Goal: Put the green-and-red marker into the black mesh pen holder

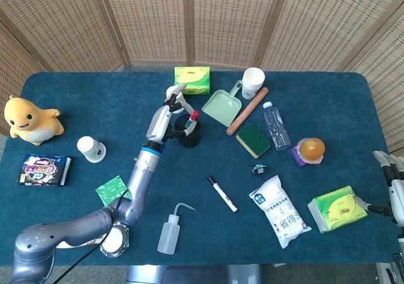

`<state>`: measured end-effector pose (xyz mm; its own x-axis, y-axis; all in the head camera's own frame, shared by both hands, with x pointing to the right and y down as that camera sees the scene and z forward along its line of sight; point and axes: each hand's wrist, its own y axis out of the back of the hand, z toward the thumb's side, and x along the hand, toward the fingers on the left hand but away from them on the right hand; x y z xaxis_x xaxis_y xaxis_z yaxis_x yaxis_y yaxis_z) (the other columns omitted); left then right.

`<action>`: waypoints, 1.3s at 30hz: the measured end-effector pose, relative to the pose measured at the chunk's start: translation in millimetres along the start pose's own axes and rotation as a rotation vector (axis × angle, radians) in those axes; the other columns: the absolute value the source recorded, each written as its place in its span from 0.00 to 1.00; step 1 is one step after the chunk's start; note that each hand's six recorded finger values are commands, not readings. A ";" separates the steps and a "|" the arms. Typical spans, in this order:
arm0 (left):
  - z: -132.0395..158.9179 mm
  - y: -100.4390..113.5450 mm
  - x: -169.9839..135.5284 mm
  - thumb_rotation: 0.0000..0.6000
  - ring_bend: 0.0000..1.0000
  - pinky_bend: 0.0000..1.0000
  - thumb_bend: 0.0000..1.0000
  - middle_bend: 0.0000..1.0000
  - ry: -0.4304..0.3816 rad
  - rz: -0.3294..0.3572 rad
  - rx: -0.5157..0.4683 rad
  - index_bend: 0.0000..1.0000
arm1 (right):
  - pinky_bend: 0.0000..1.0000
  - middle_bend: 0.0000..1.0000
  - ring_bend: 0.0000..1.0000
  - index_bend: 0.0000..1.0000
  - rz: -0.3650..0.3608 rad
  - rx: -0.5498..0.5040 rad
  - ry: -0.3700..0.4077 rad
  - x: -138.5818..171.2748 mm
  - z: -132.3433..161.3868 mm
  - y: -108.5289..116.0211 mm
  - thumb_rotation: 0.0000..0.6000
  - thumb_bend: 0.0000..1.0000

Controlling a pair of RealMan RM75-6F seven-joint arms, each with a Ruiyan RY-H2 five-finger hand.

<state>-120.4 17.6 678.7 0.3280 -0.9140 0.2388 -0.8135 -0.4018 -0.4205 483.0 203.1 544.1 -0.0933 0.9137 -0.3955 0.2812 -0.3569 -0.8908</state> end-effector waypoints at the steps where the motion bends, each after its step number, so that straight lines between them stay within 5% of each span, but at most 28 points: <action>1: -1.1 -1.6 1.4 1.00 0.00 0.00 0.41 0.00 0.001 -0.001 0.002 0.46 | 0.00 0.00 0.00 0.05 0.001 -0.001 -0.001 -0.4 -0.5 0.1 1.00 0.00; 9: -2.5 -18.1 4.1 1.00 0.00 0.00 0.42 0.00 -0.021 -0.022 -0.057 0.08 | 0.00 0.00 0.00 0.05 -0.006 -0.008 -0.003 -0.8 -2.3 2.9 1.00 0.00; 17: 1.6 3.5 -12.4 1.00 0.00 0.00 0.42 0.00 -0.125 0.029 0.128 0.06 | 0.00 0.00 0.00 0.05 -0.003 -0.011 0.013 0.6 1.5 2.8 1.00 0.00; 23: -4.3 58.0 -45.4 1.00 0.00 0.00 0.42 0.00 -0.149 0.093 0.405 0.33 | 0.00 0.00 0.00 0.05 -0.007 -0.010 0.032 4.3 7.1 4.3 1.00 0.00; 27: -9.7 109.1 -81.2 1.00 0.00 0.00 0.42 0.00 -0.086 0.132 0.618 0.33 | 0.00 0.00 0.00 0.05 -0.006 0.000 0.046 6.1 11.5 3.6 1.00 0.00; 32: -15.5 178.3 -134.0 1.00 0.00 0.00 0.42 0.00 0.039 0.163 0.772 0.33 | 0.00 0.00 0.00 0.05 0.000 0.018 0.063 8.2 17.1 0.2 1.00 0.00; 39: -37.9 255.2 -222.6 1.00 0.00 0.00 0.42 0.00 0.292 0.157 0.974 0.33 | 0.00 0.00 0.00 0.05 0.010 0.052 0.081 9.6 25.1 -6.6 1.00 0.00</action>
<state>-419.3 120.6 551.4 0.0160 -0.9631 0.2686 -0.0520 -0.2691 -0.9617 456.3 209.4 540.6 -0.0127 0.9220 -0.3870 0.2314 -0.3738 -0.8982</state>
